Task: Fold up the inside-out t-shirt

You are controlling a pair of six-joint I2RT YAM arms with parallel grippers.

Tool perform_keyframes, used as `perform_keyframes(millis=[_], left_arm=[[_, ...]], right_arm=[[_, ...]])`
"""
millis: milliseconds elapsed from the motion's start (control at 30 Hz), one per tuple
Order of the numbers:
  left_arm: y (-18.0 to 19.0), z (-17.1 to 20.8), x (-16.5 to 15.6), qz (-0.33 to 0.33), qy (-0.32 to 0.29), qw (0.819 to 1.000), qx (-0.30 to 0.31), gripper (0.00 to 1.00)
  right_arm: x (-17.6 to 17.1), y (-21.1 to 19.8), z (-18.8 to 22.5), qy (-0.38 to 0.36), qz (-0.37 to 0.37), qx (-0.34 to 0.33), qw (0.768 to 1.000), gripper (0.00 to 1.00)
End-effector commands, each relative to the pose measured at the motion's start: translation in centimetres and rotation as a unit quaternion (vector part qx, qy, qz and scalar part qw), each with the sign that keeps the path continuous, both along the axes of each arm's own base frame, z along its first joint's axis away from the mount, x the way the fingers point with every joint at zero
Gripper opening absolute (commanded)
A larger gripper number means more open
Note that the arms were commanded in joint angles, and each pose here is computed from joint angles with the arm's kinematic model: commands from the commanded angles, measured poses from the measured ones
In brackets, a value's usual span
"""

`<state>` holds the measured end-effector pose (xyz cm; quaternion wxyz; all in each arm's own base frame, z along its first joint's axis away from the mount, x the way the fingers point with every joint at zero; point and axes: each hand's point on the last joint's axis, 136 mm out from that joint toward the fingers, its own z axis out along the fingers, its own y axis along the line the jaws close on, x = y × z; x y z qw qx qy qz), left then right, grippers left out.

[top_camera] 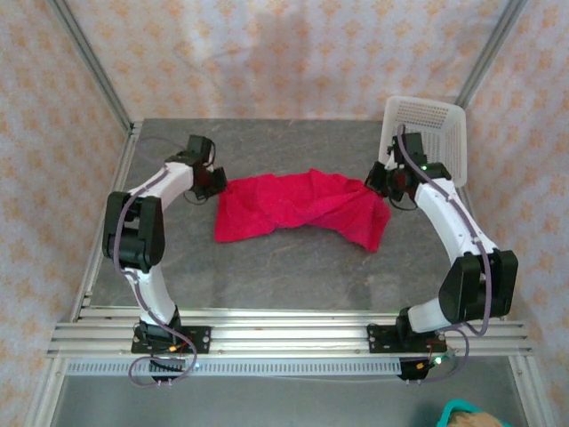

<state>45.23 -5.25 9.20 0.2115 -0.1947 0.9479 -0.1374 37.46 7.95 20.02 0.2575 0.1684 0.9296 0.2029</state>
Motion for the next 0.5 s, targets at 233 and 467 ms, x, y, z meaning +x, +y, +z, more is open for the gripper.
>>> perform_keyframes(millis=[233,467], left_arm=[[8.7,33.1,4.0,0.113,-0.351,0.901,-0.227,0.0],[9.6,40.0,1.5,0.098,-0.401,0.876,-0.248,0.0]], right_arm=[[2.6,-4.4,19.3,-0.21,-0.083,0.025,0.974,0.0],[1.3,-2.5,24.3,-0.255,-0.055,0.086,0.961,0.0]])
